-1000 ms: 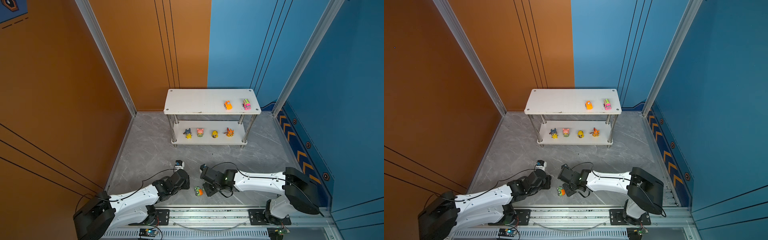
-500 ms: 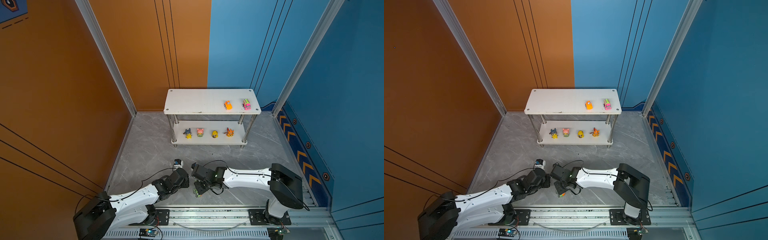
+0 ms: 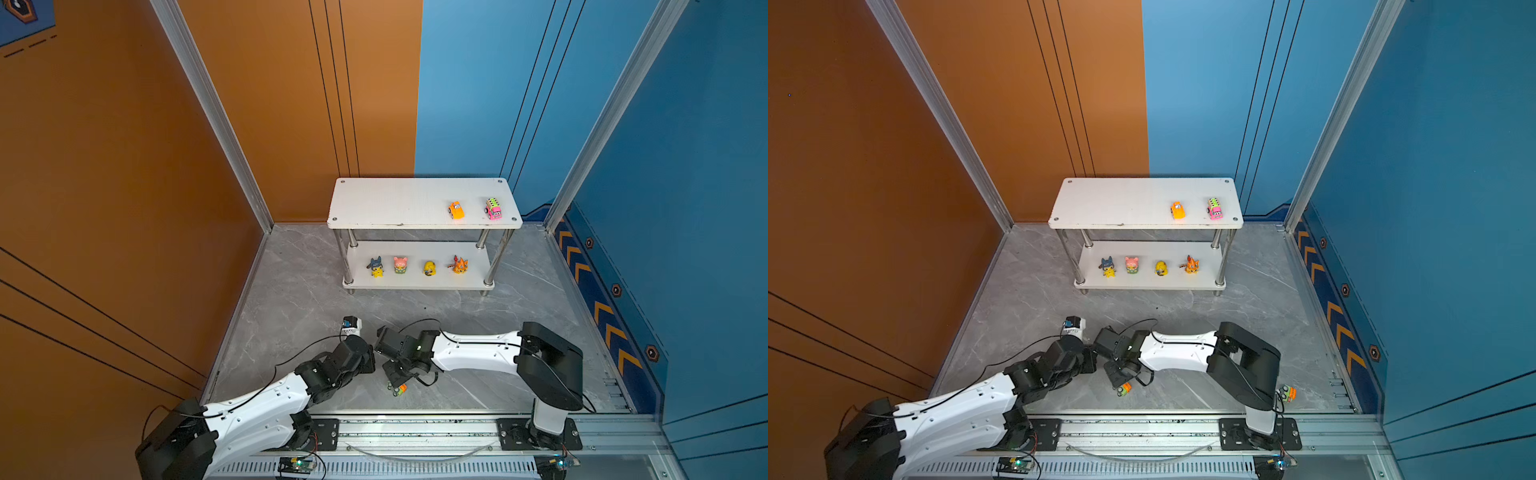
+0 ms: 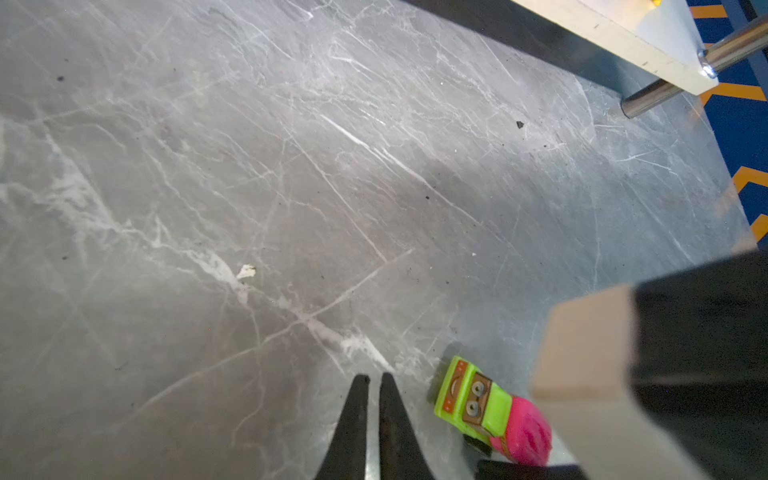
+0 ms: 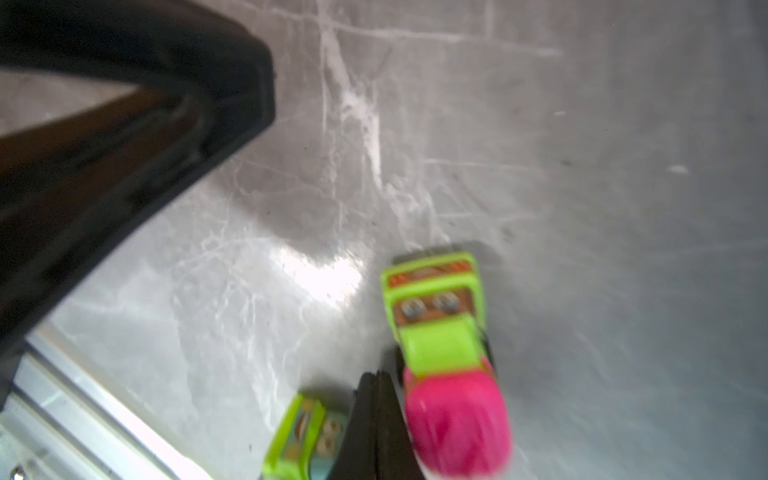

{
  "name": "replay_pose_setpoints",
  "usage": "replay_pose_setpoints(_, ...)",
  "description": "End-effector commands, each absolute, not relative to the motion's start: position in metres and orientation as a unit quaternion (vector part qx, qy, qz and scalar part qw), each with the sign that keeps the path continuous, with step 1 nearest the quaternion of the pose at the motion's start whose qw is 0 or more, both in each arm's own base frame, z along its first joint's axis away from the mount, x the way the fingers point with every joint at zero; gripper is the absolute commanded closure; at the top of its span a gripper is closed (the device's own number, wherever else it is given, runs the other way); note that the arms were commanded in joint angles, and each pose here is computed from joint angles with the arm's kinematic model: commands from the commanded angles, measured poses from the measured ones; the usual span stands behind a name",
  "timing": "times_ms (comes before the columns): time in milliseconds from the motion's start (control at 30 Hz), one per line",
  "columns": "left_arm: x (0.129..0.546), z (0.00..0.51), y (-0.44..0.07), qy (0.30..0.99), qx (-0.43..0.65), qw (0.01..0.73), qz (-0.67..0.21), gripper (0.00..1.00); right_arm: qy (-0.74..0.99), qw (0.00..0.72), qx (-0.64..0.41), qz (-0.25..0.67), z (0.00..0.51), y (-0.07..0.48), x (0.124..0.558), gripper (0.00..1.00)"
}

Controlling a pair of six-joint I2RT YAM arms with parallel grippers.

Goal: Place and organize the plastic toys onto the shelf

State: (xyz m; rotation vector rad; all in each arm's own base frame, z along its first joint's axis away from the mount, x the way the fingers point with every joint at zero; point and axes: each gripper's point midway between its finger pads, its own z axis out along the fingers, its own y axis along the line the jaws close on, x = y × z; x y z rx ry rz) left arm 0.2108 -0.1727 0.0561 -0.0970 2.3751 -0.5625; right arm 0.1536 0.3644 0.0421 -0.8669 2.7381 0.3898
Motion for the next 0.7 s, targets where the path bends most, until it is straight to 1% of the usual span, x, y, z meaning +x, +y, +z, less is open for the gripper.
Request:
replay_pose_setpoints(0, 0.21, 0.05, -0.171, 0.918, -0.028, 0.334, -0.213, 0.9, 0.938, 0.147, -0.297, 0.104, 0.069, 0.333, 0.163, 1.0)
replay_pose_setpoints(100, 0.215, 0.052, -0.178, 0.917, -0.024, 0.334, -0.217, 0.89, 0.944, 0.14, -0.281, 0.098, 0.063, 0.319, 0.166, 1.0)
replay_pose_setpoints(200, 0.219, 0.052, -0.183, 0.919, -0.017, 0.33, -0.215, 0.89, 0.94, 0.135, -0.289, 0.123, 0.061, 0.331, 0.154, 1.0)
replay_pose_setpoints(367, 0.23, 0.052, -0.184, 0.92, -0.023, 0.329, -0.209, 0.9, 0.936, 0.123, -0.302, 0.135, 0.049, 0.347, 0.137, 1.0)
replay_pose_setpoints(567, 0.243, 0.056, -0.188, 0.919, -0.026, 0.332, -0.212, 0.9, 0.94, 0.106, -0.3, 0.126, 0.027, 0.347, 0.141, 1.0)
replay_pose_setpoints(600, 0.244, 0.057, -0.188, 0.919, -0.025, 0.332, -0.212, 0.88, 0.941, 0.106, -0.298, 0.123, 0.024, 0.345, 0.144, 1.0)
replay_pose_setpoints(667, 0.247, 0.058, -0.19, 0.918, -0.025, 0.333, -0.214, 0.8, 0.943, 0.107, -0.291, 0.119, 0.018, 0.34, 0.154, 1.0)
